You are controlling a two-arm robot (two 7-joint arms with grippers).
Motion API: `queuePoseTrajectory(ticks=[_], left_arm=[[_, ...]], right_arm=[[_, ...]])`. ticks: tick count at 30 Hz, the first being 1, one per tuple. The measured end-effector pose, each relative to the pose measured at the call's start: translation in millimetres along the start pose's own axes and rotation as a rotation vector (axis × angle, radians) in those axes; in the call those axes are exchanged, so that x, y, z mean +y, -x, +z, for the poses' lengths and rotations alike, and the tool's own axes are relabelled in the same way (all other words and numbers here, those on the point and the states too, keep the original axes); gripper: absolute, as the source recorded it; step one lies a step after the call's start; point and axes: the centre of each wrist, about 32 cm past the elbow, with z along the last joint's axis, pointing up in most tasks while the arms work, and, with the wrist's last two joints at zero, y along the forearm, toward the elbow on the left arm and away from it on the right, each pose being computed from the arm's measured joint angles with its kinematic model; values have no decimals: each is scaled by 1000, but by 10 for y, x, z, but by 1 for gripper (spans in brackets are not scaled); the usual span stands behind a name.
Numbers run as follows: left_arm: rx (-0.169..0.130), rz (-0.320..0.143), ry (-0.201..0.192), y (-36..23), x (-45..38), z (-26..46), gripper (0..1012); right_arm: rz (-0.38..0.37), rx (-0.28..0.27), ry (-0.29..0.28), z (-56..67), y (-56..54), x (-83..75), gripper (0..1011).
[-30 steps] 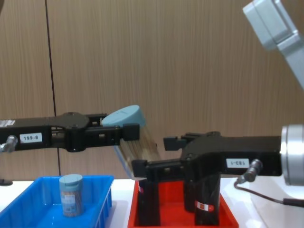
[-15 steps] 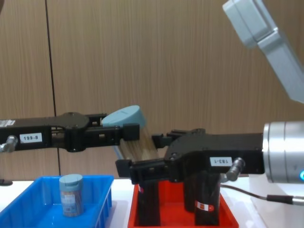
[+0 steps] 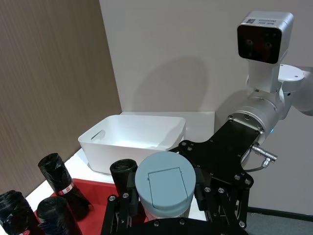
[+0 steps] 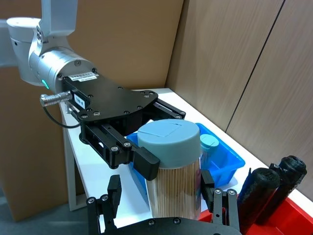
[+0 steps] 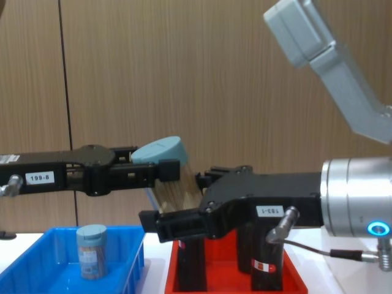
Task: Pick the cotton swabs from the blue box and place them into the white box.
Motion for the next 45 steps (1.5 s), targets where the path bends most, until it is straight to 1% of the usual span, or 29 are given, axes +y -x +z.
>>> queuePoseTrajectory(ticks=[11, 20, 22, 24, 26, 28, 29, 31, 33, 40, 44, 45], left_arm=[[0, 0, 0, 0, 0, 0, 659], [0, 0, 0, 0, 0, 0, 659], [0, 0, 0, 0, 0, 0, 660], [0, 0, 0, 0, 0, 0, 660], [0, 0, 0, 0, 0, 0, 659], [0, 0, 0, 0, 0, 0, 660], [0, 0, 0, 0, 0, 0, 659], [0, -1, 0, 0, 0, 0, 659], [0, -1, 0, 0, 0, 0, 659], [0, -1, 1, 0, 0, 1, 659], [0, -1, 0, 0, 0, 1, 782], [0, -1, 0, 0, 0, 0, 799]], right_arm=[[-7, -49, 14, -5, 14, 82, 1002], [-15, -64, 19, -14, 7, 118, 992], [-19, -66, 19, -11, 1, 122, 927], [-20, -67, 18, -10, -1, 122, 911], [-23, -71, 18, -7, -9, 124, 835], [-25, -73, 19, -7, -13, 123, 783], [-27, -75, 19, -7, -17, 123, 783], [-29, -76, 19, -6, -23, 122, 705], [-29, -77, 19, -6, -26, 121, 650], [-28, -81, 15, -3, -37, 119, 641], [-26, -84, 11, 1, -41, 118, 641], [-26, -84, 11, 1, -41, 118, 641]])
